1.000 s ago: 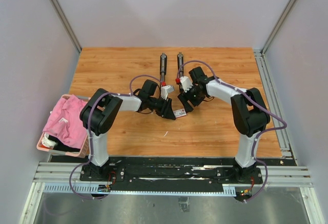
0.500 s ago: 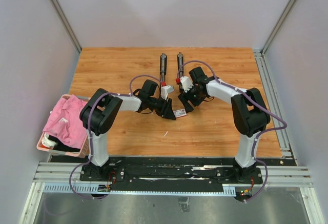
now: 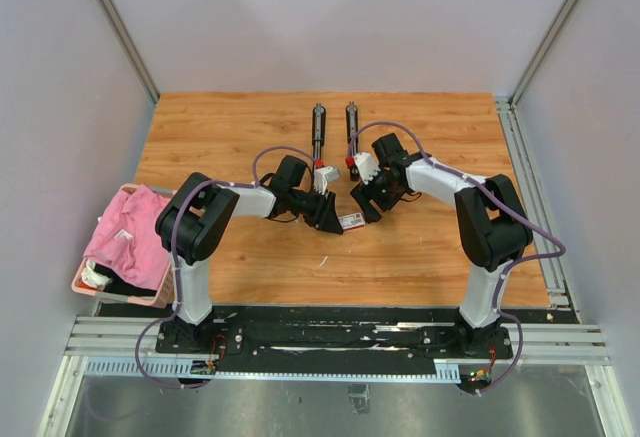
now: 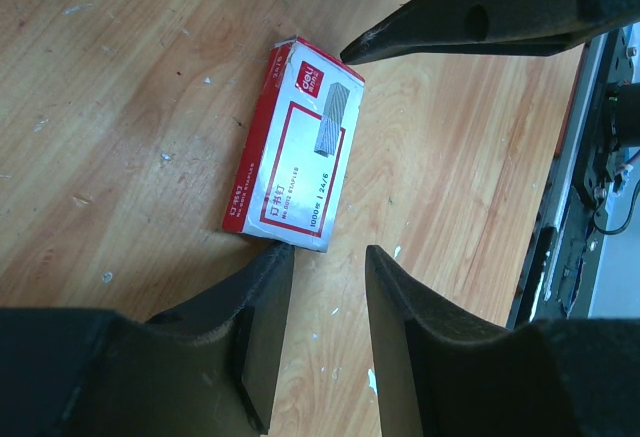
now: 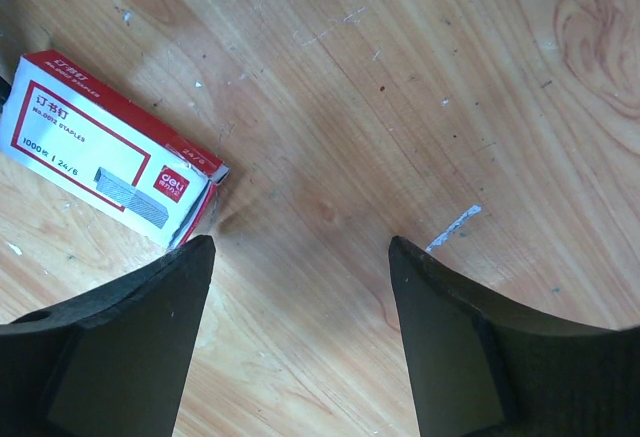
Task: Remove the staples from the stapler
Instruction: Close the staple box at the center of the board.
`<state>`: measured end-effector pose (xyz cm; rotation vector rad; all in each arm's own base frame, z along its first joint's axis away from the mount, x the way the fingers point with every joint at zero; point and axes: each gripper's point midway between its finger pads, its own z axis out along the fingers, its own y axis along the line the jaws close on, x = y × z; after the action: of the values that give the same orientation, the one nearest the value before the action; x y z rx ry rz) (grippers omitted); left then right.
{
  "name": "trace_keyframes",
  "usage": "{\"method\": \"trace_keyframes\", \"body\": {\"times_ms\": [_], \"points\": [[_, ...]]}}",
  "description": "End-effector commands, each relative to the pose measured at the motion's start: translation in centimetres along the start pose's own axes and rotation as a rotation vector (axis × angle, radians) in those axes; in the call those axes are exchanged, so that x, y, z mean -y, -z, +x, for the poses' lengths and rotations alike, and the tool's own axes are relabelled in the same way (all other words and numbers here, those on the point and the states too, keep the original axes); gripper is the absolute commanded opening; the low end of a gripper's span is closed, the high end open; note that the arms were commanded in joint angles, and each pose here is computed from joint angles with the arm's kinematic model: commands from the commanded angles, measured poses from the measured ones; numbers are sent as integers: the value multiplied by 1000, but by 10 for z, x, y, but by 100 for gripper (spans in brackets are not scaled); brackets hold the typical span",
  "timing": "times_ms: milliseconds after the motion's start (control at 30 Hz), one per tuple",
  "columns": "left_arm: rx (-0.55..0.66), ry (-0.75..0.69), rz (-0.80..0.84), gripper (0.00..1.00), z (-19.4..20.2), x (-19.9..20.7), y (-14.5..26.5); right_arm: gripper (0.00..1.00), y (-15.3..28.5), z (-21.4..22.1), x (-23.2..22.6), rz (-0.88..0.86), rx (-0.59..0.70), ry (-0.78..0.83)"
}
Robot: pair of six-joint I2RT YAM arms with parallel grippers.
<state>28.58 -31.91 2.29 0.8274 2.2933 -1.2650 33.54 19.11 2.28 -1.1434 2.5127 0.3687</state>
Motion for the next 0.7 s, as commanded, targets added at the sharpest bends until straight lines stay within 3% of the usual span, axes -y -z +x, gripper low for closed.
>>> {"method": "trace_keyframes", "body": {"times_ms": [0,667], "points": [[-95,71,-126,43,43,-33,0,73,3,24,-1,1,-70,-12],[-94,79,-111,43,44,-30,0,73,-5,-1,-31,-73,-20,30]]}}
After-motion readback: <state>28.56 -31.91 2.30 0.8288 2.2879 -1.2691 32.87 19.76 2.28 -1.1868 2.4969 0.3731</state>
